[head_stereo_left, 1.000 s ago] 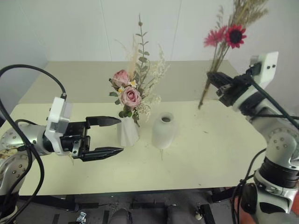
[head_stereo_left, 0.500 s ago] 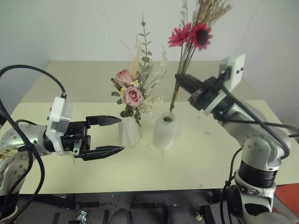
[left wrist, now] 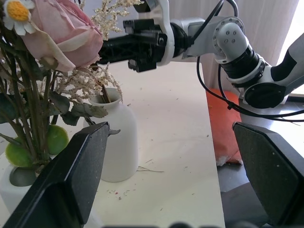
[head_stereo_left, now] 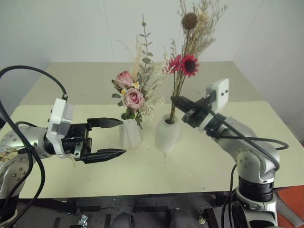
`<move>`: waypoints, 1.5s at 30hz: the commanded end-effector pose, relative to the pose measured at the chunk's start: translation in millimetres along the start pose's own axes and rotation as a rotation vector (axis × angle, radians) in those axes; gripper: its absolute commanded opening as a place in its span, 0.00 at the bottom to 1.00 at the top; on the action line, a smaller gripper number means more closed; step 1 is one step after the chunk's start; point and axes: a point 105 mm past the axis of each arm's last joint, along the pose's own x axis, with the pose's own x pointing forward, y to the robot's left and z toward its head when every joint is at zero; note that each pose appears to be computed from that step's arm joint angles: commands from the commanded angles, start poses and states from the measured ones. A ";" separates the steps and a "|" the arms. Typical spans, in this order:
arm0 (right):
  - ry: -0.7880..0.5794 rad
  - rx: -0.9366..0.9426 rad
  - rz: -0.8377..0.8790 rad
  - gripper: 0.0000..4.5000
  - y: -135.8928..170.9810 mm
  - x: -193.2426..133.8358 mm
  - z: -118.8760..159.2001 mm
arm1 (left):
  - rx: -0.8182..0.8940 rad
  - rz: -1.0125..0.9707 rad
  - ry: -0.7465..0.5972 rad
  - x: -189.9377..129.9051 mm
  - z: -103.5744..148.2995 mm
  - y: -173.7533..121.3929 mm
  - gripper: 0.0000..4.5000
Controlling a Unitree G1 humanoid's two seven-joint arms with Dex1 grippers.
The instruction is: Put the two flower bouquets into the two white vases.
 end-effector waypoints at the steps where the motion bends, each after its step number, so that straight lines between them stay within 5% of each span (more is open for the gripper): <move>1: -0.048 -0.037 0.015 0.00 5.8 -0.9 7.6 | 0.047 -0.008 -0.004 -1.2 10.1 -0.9 1.00; 4: -0.040 -0.046 0.018 0.00 9.3 -1.0 1.0 | 0.050 -0.011 -0.004 -0.8 10.4 -0.3 1.00; 16: 0.052 -0.140 0.052 0.82 0.8 -37.4 -1.9 | 0.053 -0.027 -0.001 -0.8 10.0 4.3 1.00; 35: 0.325 -0.304 0.076 0.82 -37.3 -127.3 15.8 | 0.030 0.033 -0.002 -9.7 5.3 4.1 1.00; 45: 0.373 -0.307 0.056 0.82 -42.3 -145.7 12.5 | 0.041 0.094 -0.008 -15.7 7.5 0.5 1.00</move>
